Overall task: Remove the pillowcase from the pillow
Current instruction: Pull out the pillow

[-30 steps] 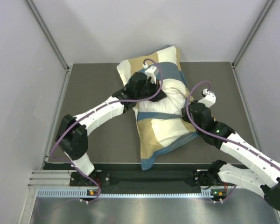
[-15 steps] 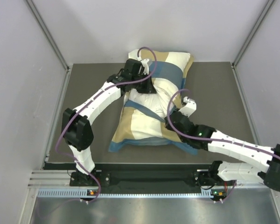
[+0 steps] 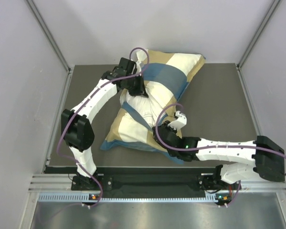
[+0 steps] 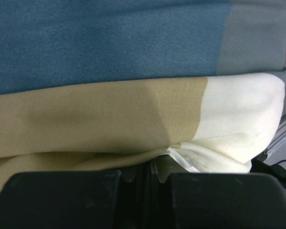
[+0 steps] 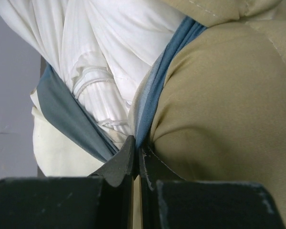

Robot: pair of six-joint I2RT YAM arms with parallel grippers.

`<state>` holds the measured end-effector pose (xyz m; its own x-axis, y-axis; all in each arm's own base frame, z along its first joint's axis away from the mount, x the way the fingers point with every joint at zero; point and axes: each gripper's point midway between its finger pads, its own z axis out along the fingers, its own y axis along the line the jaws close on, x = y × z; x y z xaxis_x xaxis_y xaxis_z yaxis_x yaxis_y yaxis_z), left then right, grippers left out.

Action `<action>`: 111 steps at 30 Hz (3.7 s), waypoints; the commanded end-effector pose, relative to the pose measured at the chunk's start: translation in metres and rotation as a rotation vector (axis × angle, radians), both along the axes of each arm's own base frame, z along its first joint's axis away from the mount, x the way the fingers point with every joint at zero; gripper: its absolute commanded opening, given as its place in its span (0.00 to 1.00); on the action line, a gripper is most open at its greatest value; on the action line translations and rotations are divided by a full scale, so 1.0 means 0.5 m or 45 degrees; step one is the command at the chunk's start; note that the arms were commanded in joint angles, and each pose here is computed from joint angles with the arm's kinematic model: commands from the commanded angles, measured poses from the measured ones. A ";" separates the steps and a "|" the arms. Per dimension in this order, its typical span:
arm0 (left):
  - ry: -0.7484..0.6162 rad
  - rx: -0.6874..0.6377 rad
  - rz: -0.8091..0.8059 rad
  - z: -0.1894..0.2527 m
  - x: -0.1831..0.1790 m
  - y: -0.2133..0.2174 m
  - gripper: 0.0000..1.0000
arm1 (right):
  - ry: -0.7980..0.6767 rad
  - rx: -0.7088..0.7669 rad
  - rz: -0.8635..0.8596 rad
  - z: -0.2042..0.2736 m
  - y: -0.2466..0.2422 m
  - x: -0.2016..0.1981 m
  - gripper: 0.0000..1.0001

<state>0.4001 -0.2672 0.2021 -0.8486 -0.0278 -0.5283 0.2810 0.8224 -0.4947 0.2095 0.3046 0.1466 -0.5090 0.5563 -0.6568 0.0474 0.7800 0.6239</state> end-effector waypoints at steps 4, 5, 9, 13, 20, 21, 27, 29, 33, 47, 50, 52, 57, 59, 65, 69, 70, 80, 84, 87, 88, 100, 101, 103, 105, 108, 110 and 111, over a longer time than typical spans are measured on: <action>-1.119 -0.106 0.881 0.409 0.373 0.309 0.00 | 0.767 -0.573 0.716 -0.295 -0.098 -0.394 0.00; -1.121 -0.108 0.868 0.409 0.374 0.306 0.00 | 0.781 -0.567 0.715 -0.298 -0.101 -0.399 0.00; -1.192 -0.141 0.786 0.410 0.354 0.289 0.00 | 0.756 -0.569 0.702 -0.306 -0.096 -0.389 0.00; -1.137 -0.158 0.574 0.310 0.278 0.243 0.00 | 0.724 -0.514 0.697 -0.322 -0.055 -0.352 0.00; -1.244 -0.037 0.275 0.257 0.087 0.153 0.00 | 0.609 -0.510 0.634 -0.330 -0.019 -0.250 0.00; -1.225 -0.028 0.251 0.237 0.065 0.140 0.05 | 0.599 -0.505 0.611 -0.327 -0.021 -0.239 0.00; -1.356 -0.028 0.171 0.274 -0.057 0.133 0.70 | 0.518 -0.457 0.529 -0.299 -0.032 -0.194 0.00; -1.377 -0.057 0.100 0.290 -0.101 0.125 0.77 | 0.500 -0.452 0.531 -0.291 -0.028 -0.189 0.00; -1.321 -0.083 -0.108 0.277 -0.183 0.068 0.79 | 0.488 -0.439 0.538 -0.282 -0.024 -0.188 0.00; -0.976 -0.022 -0.345 0.095 -0.345 0.004 0.77 | 0.441 -0.393 0.500 -0.246 -0.027 -0.176 0.00; -0.946 0.001 -0.330 0.073 -0.358 0.013 0.77 | 0.447 -0.397 0.500 -0.249 -0.029 -0.178 0.00; -0.958 -0.017 -0.316 0.077 -0.365 0.017 0.78 | 0.449 -0.398 0.496 -0.249 -0.032 -0.178 0.00; -0.888 0.069 -0.340 0.018 -0.355 0.011 0.79 | 0.438 -0.391 0.491 -0.242 -0.029 -0.176 0.00; -0.864 0.080 -0.370 -0.004 -0.351 -0.002 0.78 | 0.440 -0.395 0.493 -0.241 -0.030 -0.177 0.00; -0.789 0.147 -0.450 -0.060 -0.340 -0.029 0.75 | 0.438 -0.375 0.482 -0.235 -0.029 -0.182 0.00; -0.784 0.171 -0.451 -0.085 -0.323 -0.044 0.77 | 0.428 -0.373 0.482 -0.230 -0.028 -0.182 0.00; -0.763 0.199 -0.452 -0.105 -0.316 -0.047 0.77 | 0.425 -0.371 0.483 -0.226 -0.026 -0.182 0.00; -0.669 0.359 -0.459 -0.189 -0.263 -0.076 0.17 | 0.398 -0.377 0.450 -0.210 -0.050 -0.185 0.00; -0.699 0.361 -0.415 -0.166 -0.232 -0.088 0.00 | 0.409 -0.373 0.440 -0.214 -0.066 -0.195 0.00; -0.729 0.346 -0.346 -0.118 -0.198 -0.089 0.00 | 0.447 -0.397 0.453 -0.238 -0.075 -0.213 0.00; -0.741 0.339 -0.321 -0.100 -0.188 -0.087 0.00 | 0.456 -0.404 0.461 -0.245 -0.075 -0.220 0.00; -0.912 0.135 0.053 0.176 -0.009 0.018 0.00 | 0.579 -0.424 0.557 -0.310 -0.038 -0.318 0.00; -0.926 0.129 0.082 0.194 0.007 0.037 0.00 | 0.580 -0.417 0.556 -0.309 -0.039 -0.320 0.00; -0.932 0.117 0.088 0.206 0.022 0.048 0.00 | 0.592 -0.420 0.553 -0.314 -0.046 -0.326 0.00; -0.955 0.113 0.116 0.230 0.043 0.063 0.00 | 0.600 -0.424 0.554 -0.317 -0.052 -0.333 0.00; -0.987 0.103 0.146 0.264 0.064 0.072 0.00 | 0.615 -0.437 0.562 -0.325 -0.054 -0.344 0.00; -1.018 0.070 0.138 0.300 0.072 0.072 0.00 | 0.623 -0.445 0.571 -0.328 -0.051 -0.349 0.00; -1.016 0.071 0.138 0.302 0.078 0.071 0.00 | 0.625 -0.450 0.575 -0.330 -0.051 -0.351 0.00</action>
<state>0.2866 -0.2655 0.1633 -0.7531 0.3201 -0.5748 0.5692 0.7552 -0.3251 0.1760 0.3371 0.1113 -0.5426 0.6516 -0.5301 0.0741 0.6658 0.7425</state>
